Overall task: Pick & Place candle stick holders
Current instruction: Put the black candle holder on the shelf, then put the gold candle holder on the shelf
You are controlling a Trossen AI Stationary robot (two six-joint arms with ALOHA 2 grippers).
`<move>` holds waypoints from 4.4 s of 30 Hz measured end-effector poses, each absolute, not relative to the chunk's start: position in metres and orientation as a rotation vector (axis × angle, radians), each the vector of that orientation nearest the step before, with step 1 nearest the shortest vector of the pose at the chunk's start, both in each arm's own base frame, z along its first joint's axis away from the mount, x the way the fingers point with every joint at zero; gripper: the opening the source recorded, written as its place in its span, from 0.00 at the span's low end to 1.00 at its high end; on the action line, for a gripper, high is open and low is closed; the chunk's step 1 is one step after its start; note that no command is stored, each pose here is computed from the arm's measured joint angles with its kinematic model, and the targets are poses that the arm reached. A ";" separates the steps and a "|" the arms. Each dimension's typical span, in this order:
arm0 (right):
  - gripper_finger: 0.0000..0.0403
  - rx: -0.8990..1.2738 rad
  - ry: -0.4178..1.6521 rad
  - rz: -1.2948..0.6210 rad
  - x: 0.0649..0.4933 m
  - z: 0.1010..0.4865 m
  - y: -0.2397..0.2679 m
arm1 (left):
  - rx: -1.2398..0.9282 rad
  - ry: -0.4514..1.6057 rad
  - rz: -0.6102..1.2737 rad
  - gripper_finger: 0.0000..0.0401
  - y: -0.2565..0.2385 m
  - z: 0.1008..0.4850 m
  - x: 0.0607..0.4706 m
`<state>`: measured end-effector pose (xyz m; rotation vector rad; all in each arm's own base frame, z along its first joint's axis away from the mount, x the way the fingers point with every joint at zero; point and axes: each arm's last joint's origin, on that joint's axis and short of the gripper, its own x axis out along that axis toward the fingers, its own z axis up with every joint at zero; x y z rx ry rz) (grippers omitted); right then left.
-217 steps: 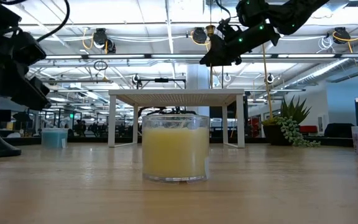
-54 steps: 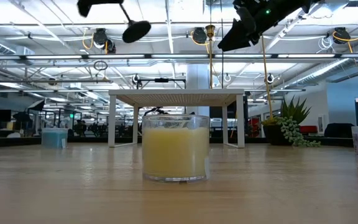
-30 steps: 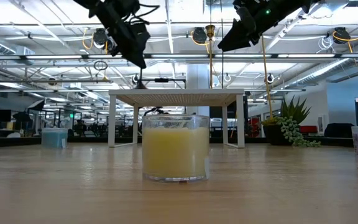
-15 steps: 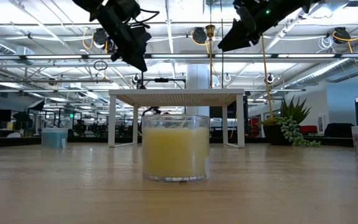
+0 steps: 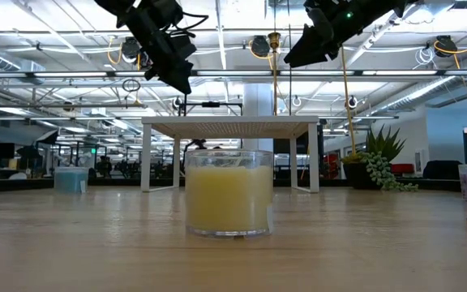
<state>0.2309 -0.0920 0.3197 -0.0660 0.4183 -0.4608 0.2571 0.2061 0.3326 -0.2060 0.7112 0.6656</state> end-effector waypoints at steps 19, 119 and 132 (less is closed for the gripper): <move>0.62 -0.060 0.461 -0.457 0.229 0.316 -0.091 | -0.154 0.755 0.682 0.48 0.193 0.342 0.248; 0.03 -0.202 -0.365 0.066 0.276 0.283 0.088 | -0.170 0.574 0.537 0.38 0.081 0.418 0.159; 0.03 -0.235 -0.240 -0.470 0.351 0.351 0.017 | -0.168 0.582 0.536 0.38 0.080 0.418 0.159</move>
